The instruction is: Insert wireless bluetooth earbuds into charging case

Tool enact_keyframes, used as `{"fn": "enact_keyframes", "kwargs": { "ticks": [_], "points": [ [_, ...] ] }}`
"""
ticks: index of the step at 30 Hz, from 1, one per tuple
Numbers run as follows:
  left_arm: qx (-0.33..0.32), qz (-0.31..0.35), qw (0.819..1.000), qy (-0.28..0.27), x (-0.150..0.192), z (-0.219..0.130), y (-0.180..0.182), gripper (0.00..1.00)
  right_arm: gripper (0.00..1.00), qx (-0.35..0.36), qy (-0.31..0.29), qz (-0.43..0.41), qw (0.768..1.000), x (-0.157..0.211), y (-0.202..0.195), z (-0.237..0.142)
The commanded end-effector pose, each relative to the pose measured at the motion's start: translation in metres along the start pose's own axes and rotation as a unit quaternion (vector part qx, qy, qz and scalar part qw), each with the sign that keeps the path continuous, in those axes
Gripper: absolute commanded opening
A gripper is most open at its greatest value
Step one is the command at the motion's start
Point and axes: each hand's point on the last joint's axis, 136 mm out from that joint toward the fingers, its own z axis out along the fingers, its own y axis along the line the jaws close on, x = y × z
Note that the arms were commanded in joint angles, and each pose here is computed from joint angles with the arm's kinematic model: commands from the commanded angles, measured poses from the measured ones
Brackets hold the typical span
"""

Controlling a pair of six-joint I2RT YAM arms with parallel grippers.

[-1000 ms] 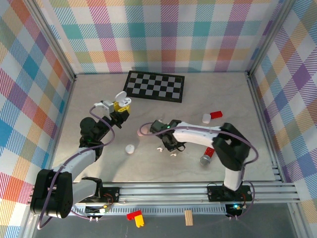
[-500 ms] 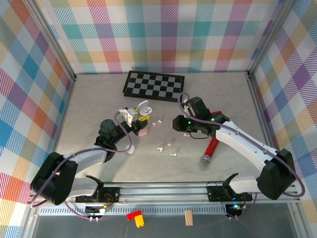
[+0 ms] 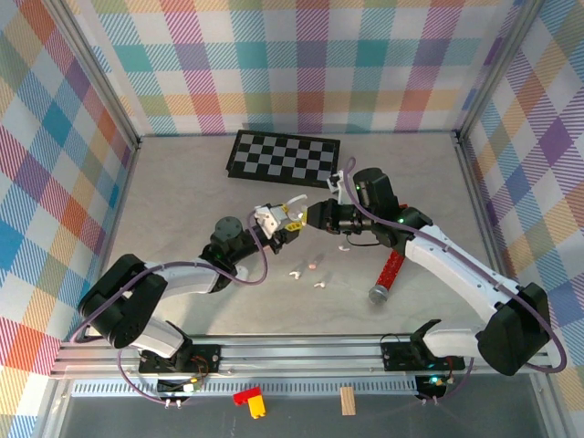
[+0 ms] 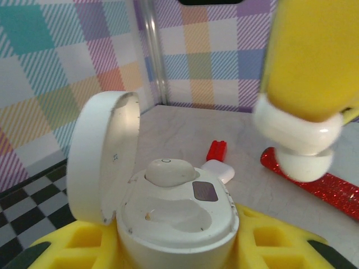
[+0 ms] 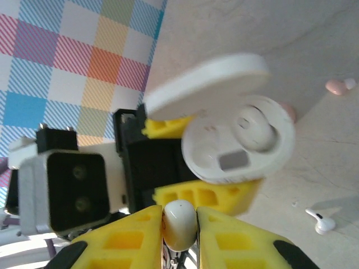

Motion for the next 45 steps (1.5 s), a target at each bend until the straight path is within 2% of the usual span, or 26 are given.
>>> {"fn": "enact_keyframes", "kwargs": {
  "ticks": [1, 12, 24, 27, 38, 45],
  "points": [
    [0.003, 0.046, 0.998, -0.047, -0.029, 0.007, -0.005, 0.26, 0.19, -0.04, -0.016, -0.025, 0.999, -0.017, 0.026, -0.003],
    [0.014, 0.043, 0.997, -0.057, -0.038, 0.009, -0.012, 0.26, 0.18, 0.0, -0.02, -0.016, 1.0, -0.02, 0.005, 0.006],
    [0.009, 0.029, 0.998, -0.063, -0.044, 0.006, -0.01, 0.26, 0.2, 0.01, -0.007, -0.005, 1.0, -0.014, -0.011, 0.018],
    [0.008, 0.026, 0.998, -0.064, -0.045, 0.006, -0.009, 0.26, 0.25, 0.014, -0.008, -0.002, 1.0, -0.014, -0.012, 0.017],
    [0.003, 0.022, 0.998, -0.063, -0.044, 0.006, -0.007, 0.26, 0.34, 0.029, -0.032, -0.024, 0.999, -0.018, -0.008, 0.003],
    [-0.003, 0.025, 0.998, -0.054, -0.036, 0.006, -0.006, 0.26, 0.47, -0.032, -0.054, -0.09, 0.994, -0.021, 0.028, -0.017]
  ]
}}
